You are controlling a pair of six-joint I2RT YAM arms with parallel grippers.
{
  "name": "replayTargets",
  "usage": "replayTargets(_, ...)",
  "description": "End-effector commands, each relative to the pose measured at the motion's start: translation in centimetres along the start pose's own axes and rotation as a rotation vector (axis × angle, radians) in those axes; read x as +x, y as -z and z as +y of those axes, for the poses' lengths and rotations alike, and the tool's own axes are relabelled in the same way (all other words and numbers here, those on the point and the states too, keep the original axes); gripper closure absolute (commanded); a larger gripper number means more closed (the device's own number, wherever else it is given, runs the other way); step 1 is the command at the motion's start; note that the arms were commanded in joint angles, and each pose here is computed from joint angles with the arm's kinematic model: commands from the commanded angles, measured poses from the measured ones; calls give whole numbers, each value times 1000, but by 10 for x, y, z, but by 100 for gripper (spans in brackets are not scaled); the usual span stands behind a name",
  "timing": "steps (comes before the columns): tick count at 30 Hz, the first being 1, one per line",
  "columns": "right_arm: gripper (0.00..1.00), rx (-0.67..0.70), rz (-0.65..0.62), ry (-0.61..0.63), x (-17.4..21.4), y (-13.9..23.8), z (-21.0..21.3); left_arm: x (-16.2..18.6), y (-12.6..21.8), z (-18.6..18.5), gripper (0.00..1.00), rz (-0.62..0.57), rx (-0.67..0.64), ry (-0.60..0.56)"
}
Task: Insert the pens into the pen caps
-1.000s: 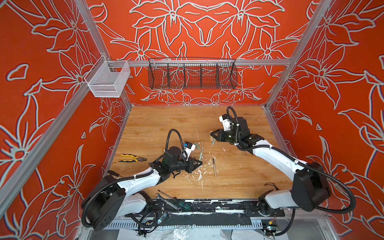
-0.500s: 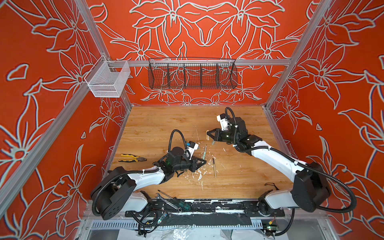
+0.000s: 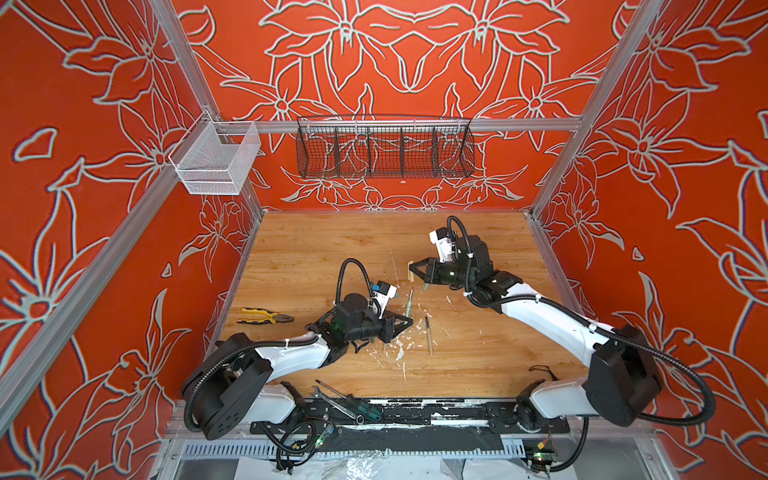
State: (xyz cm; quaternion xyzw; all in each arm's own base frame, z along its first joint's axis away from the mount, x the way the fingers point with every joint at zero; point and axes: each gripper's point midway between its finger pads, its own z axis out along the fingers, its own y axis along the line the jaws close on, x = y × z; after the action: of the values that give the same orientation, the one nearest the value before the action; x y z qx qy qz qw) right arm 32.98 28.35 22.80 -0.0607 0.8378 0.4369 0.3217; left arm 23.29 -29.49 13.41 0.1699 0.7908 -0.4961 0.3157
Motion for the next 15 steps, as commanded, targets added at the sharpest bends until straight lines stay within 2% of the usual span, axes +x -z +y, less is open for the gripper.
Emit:
replayTargets(1, 92, -35, -15, 2, -1, 5, 12, -16, 2, -13, 100, -53, 28, -40)
replayTargets(15, 92, -41, -6, 10, 4, 5, 14, -24, 7, -17, 100, -80, 17, -62)
